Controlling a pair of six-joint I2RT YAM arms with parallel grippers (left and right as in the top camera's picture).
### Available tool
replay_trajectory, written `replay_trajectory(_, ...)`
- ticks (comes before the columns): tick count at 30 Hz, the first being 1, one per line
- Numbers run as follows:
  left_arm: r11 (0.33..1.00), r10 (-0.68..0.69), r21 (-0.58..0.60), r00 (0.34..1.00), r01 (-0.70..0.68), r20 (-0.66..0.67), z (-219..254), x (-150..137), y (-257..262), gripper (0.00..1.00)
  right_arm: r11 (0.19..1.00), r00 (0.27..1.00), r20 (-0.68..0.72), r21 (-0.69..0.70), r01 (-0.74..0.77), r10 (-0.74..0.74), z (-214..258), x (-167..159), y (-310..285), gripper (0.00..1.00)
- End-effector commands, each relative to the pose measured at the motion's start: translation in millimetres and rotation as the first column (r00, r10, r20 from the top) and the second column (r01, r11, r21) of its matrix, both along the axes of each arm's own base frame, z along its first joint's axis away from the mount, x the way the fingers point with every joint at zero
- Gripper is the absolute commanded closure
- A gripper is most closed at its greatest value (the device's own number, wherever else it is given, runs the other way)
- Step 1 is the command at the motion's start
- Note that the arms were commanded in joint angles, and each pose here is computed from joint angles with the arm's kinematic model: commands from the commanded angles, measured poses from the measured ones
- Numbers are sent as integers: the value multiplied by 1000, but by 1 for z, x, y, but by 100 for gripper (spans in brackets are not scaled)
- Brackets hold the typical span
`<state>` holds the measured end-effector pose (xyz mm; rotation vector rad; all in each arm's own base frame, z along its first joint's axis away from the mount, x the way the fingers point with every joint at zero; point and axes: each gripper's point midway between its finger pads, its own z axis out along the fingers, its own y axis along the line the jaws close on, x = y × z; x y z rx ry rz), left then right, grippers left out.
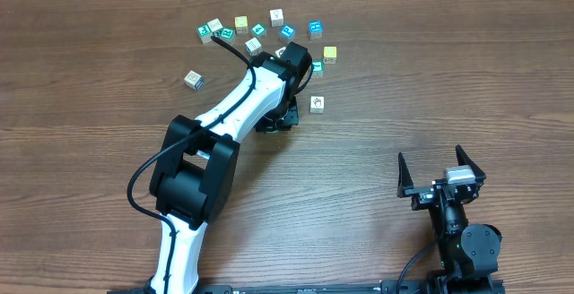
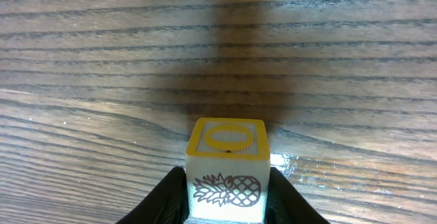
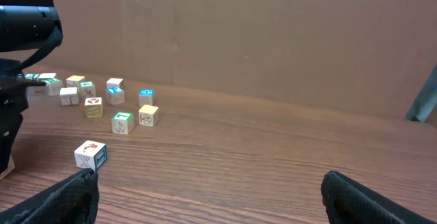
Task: Form a horizontal line
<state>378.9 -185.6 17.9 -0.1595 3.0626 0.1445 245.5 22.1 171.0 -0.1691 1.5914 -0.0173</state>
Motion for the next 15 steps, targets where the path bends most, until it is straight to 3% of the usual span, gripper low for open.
replay_trajectory(1, 1000, -18, 25, 1000, 18, -3, -5, -1, 5, 72, 1000, 1000, 5, -3, 1, -1, -2, 0, -1, 0)
replay_trajectory(15, 998, -61, 22, 998, 61, 5, -5, 2, 3, 71, 1000, 1000, 5, -4, 1, -1, -2, 0, -1, 0)
